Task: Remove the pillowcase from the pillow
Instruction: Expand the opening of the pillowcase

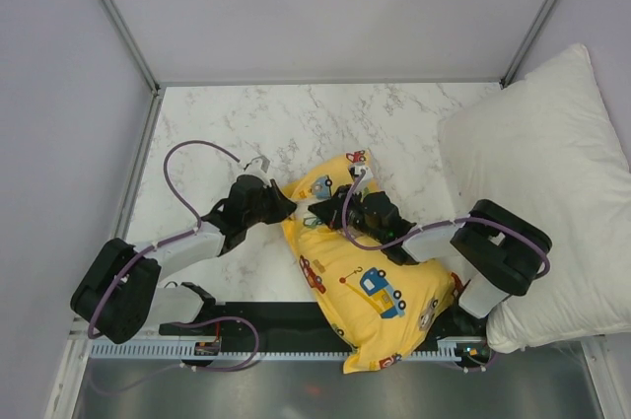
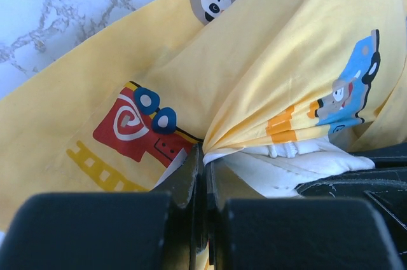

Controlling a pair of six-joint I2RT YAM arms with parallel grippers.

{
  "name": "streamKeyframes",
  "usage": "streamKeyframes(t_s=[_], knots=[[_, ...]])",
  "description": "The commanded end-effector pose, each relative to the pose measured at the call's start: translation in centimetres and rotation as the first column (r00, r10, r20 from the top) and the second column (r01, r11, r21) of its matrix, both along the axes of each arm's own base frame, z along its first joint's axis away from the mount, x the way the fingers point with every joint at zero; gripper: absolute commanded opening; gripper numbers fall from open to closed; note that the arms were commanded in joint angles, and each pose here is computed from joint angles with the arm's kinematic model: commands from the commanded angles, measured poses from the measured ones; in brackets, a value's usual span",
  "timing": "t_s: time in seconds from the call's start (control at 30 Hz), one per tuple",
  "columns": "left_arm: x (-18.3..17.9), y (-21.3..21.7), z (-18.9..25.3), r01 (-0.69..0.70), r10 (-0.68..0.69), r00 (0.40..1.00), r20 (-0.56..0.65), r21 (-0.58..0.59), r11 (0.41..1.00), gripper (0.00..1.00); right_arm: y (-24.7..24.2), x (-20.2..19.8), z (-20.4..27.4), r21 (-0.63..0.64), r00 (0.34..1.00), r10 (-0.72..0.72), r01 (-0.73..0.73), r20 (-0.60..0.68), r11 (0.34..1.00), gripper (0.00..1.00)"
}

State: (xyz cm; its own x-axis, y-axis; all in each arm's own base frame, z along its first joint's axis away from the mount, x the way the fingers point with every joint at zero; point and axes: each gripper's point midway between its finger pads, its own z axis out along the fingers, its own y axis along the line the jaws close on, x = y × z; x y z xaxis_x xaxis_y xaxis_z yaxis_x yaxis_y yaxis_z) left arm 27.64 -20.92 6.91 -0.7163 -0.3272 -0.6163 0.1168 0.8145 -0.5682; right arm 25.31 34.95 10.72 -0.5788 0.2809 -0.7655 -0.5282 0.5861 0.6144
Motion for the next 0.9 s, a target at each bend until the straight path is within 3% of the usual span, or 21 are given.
streamKeyframes(t_s=[0.0, 0.13, 0.5, 0.87], knots=[[1.6, 5.9, -3.7, -0.174, 0.176, 0.984, 0.01, 0.205, 0.963, 0.02, 2.9, -4.8, 14.9, 0.5, 0.942, 0.209, -0.318, 0.262, 0.806, 0.0], [1.3, 6.0, -4.1, -0.173, 0.176, 0.984, 0.006, 0.207, 0.963, 0.02, 3.4, -5.2, 17.8, 0.558, 0.92, 0.23, -0.378, 0.318, 0.739, 0.0], [1.3, 5.7, -4.6, -0.165, 0.168, 0.986, 0.001, 0.197, 0.966, 0.02, 2.2, -6.9, 26.2, 0.576, 0.86, 0.212, -0.475, 0.464, 0.665, 0.0], [1.2, 5.1, -4.8, -0.146, 0.149, 0.989, -0.002, 0.169, 0.975, 0.02, -0.6, -9.3, 32.1, 0.669, 0.811, 0.159, -0.559, 0.562, 0.489, 0.0]])
